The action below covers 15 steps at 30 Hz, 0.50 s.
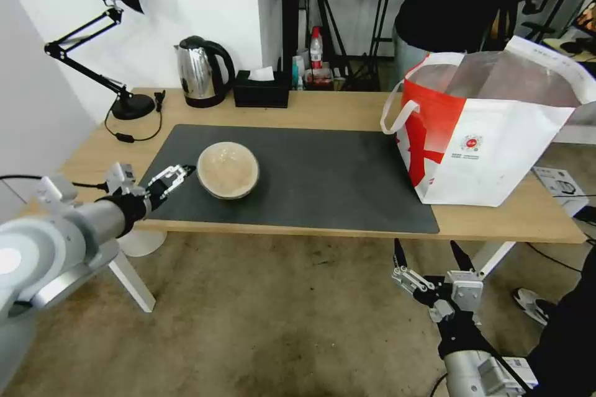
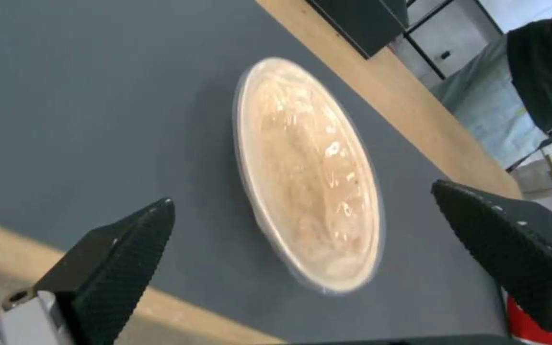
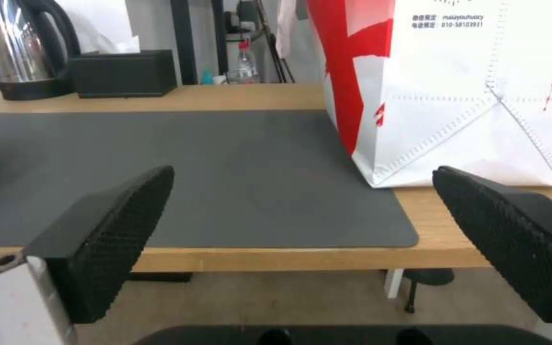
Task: Pick up the trash from the table and place it into the takeout bag.
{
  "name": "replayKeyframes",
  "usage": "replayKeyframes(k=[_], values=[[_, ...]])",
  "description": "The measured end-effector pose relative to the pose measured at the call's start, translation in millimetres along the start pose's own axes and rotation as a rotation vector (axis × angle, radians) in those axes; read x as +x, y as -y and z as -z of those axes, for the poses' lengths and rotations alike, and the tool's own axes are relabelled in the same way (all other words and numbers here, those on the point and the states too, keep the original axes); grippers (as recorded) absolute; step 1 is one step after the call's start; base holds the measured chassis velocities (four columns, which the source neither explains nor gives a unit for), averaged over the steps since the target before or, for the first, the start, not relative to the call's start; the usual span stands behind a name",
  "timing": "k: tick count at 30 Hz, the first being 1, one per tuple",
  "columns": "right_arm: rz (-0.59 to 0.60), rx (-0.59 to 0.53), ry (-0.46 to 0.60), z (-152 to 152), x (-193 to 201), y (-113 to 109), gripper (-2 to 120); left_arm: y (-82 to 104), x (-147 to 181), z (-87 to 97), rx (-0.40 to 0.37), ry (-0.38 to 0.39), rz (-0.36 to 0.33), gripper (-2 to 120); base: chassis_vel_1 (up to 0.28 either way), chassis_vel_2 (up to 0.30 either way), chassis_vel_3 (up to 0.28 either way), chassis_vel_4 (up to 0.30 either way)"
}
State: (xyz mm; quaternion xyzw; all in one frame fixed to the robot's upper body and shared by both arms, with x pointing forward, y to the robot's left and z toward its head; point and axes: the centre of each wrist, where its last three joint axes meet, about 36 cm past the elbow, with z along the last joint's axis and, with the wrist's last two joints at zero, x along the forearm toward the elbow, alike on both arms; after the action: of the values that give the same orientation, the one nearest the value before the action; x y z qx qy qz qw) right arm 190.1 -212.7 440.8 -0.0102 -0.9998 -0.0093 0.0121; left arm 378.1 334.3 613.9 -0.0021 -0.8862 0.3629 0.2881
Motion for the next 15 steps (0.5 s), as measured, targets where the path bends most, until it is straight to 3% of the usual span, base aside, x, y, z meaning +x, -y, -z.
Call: replayKeyframes(k=[15], values=[[0.0,0.0,0.0,0,0,0,100,8.0,-41,21.8,-0.02,-0.045,0.062,100,0.0,0.0,0.0,0.0]])
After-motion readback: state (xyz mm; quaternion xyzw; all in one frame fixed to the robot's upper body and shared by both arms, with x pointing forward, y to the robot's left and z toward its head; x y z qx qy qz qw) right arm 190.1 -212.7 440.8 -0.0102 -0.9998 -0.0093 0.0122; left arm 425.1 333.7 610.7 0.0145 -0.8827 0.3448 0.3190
